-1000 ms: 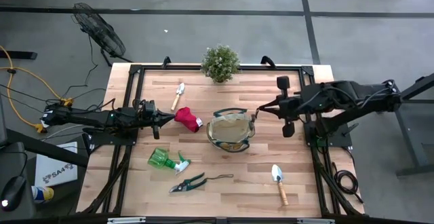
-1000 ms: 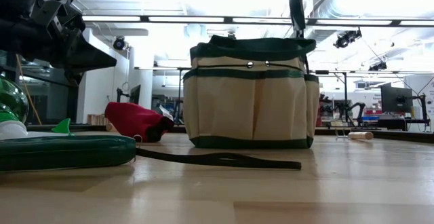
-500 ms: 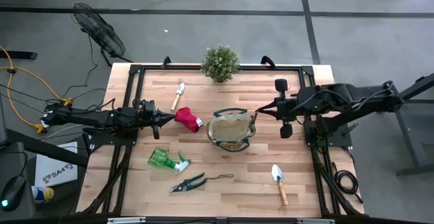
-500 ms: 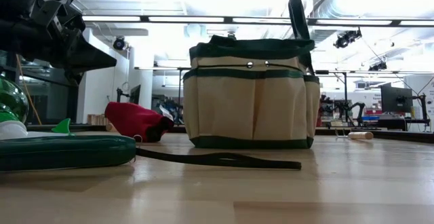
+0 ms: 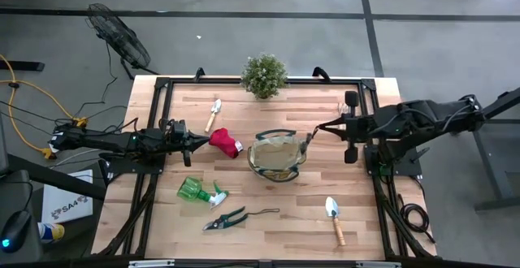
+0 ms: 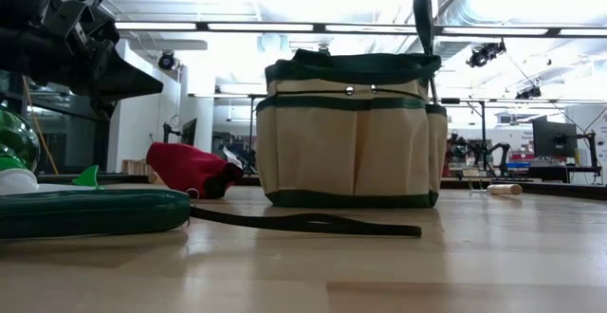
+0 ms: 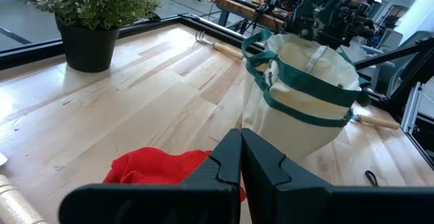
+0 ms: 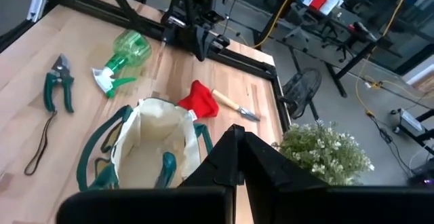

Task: Pick & Place Garden tools in Gardening bag
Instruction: Put the top shear scissors into the gardening bag

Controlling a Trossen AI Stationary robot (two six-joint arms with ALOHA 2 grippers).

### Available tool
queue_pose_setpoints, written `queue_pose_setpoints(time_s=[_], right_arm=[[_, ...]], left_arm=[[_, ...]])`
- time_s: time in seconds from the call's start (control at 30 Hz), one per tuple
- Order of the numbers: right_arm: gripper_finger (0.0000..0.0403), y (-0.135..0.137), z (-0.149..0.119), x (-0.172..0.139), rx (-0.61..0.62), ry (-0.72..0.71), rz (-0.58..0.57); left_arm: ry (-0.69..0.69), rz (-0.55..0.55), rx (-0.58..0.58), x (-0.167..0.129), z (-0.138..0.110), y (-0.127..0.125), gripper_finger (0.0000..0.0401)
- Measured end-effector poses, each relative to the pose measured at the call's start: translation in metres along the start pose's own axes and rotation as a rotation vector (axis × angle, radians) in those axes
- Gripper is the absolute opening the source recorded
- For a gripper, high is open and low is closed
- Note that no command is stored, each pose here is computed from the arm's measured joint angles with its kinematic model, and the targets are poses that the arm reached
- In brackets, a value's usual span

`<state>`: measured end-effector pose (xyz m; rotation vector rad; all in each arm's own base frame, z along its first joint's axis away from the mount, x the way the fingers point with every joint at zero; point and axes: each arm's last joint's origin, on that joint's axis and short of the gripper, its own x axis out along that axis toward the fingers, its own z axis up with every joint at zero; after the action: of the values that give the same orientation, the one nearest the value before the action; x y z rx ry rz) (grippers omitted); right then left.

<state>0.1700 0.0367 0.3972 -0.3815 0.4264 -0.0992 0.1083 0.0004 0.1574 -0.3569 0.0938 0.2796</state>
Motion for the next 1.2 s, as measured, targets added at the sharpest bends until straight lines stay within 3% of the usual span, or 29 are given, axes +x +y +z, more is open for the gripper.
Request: queue_pose_setpoints(time_s=[0.4, 0.6, 0.87, 1.2], right_arm=[[0.0004, 0.015, -0.019, 0.020, 0.039, -0.113, 0.018], [0.0004, 0.015, -0.023, 0.008, 0.086, -0.162, -0.007], [0.0004, 0.023, -0.029, -0.002, 0.173, -0.126, 0.053], [0.0004, 0.027, -0.035, -0.003, 0.186, -0.080, 0.111]], left_arm=[[0.000, 0.000, 0.000, 0.000, 0.000, 0.000, 0.0002], [0.000, 0.000, 0.000, 0.000, 0.000, 0.000, 0.0002], [0.000, 0.000, 0.000, 0.000, 0.000, 0.000, 0.0002], [0.000, 0.000, 0.000, 0.000, 0.000, 0.000, 0.0002]])
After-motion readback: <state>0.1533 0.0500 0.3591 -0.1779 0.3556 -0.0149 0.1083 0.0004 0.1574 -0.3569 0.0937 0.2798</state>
